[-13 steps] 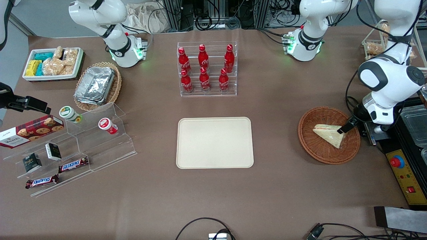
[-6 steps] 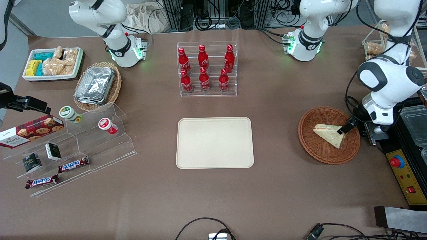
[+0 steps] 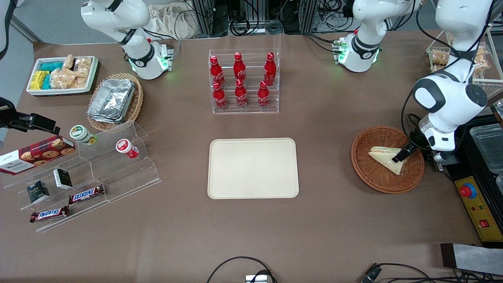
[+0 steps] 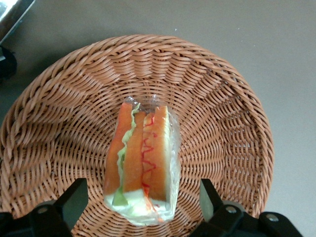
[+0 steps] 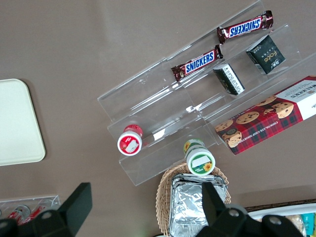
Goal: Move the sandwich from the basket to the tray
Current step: 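Close the left gripper on the sandwich and lift it from the basket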
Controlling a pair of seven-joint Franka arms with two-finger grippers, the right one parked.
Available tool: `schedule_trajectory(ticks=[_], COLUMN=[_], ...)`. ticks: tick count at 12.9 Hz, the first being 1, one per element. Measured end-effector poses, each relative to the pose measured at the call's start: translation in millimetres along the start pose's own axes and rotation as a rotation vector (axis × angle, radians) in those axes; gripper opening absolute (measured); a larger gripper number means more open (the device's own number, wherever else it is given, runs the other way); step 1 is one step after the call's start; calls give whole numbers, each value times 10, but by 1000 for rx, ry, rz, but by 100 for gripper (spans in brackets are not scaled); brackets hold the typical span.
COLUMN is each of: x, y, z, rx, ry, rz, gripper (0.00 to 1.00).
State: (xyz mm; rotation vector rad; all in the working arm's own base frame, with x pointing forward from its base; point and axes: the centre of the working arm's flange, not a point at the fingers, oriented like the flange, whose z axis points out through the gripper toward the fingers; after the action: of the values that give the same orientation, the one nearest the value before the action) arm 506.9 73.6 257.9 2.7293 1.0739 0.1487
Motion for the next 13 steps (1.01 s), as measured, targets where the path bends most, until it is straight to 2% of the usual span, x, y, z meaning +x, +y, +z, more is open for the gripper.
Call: schedule_trajectory(ticks=[3, 4, 5, 6, 11, 12, 13], x=[17, 21, 26, 30, 39, 39, 40], y=[3, 6, 10, 14, 39, 46, 55], z=[26, 23, 21, 20, 32, 30, 27], rx=[0, -1, -1, -2, -3, -4, -5], ry=[3, 4, 5, 5, 5, 5, 7], rz=[-1, -1, -1, -1, 2, 3, 5], gripper=[99, 94, 85, 85, 32, 26, 25])
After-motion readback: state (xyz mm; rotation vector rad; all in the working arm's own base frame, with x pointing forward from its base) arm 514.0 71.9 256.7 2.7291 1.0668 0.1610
